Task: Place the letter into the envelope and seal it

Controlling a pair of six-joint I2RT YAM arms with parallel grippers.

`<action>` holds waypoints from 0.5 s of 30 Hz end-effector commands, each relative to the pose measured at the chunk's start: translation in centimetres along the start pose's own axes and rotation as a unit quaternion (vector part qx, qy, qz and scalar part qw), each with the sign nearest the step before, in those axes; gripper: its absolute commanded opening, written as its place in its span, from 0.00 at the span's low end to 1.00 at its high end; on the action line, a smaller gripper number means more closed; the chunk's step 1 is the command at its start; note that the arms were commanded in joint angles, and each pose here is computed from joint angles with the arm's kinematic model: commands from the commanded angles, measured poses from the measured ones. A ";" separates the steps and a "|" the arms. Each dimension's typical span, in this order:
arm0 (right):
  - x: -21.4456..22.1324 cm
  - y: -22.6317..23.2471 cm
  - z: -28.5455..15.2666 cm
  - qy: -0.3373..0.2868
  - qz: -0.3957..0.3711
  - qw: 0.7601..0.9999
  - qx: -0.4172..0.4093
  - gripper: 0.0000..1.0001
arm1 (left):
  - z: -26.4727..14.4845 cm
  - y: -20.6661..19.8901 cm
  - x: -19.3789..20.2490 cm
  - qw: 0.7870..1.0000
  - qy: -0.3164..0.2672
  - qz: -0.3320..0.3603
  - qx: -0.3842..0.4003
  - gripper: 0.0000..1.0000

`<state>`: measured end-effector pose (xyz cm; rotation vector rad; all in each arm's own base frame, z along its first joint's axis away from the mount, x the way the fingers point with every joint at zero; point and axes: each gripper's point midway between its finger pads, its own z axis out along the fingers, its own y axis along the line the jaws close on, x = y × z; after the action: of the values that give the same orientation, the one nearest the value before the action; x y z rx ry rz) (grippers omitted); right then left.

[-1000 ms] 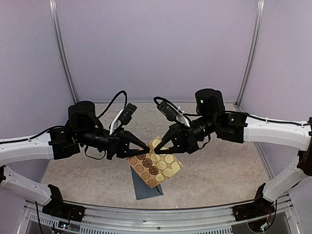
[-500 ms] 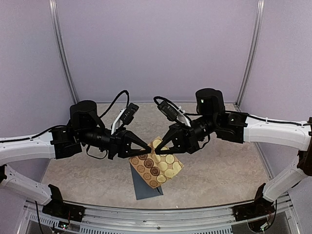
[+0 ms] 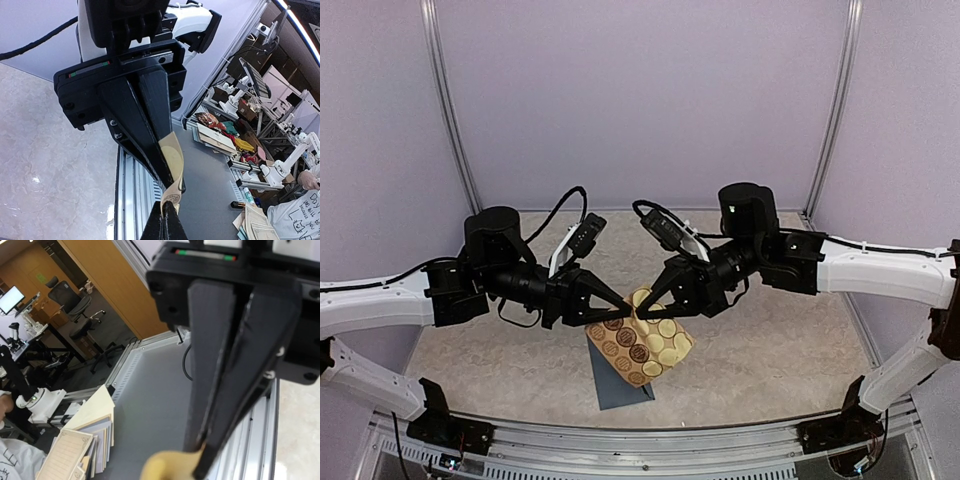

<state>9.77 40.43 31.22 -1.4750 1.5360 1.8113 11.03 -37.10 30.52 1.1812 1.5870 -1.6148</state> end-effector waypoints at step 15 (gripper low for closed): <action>0.1 -1.4 0.3 -0.005 0.005 1.000 0.025 0.00 | 0.3 -1.6 -0.8 0.999 -0.010 0.019 0.027 0.00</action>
<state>9.73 40.57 31.05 -1.4756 1.5413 1.8100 10.85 -37.18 30.48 1.1853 1.5891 -1.6219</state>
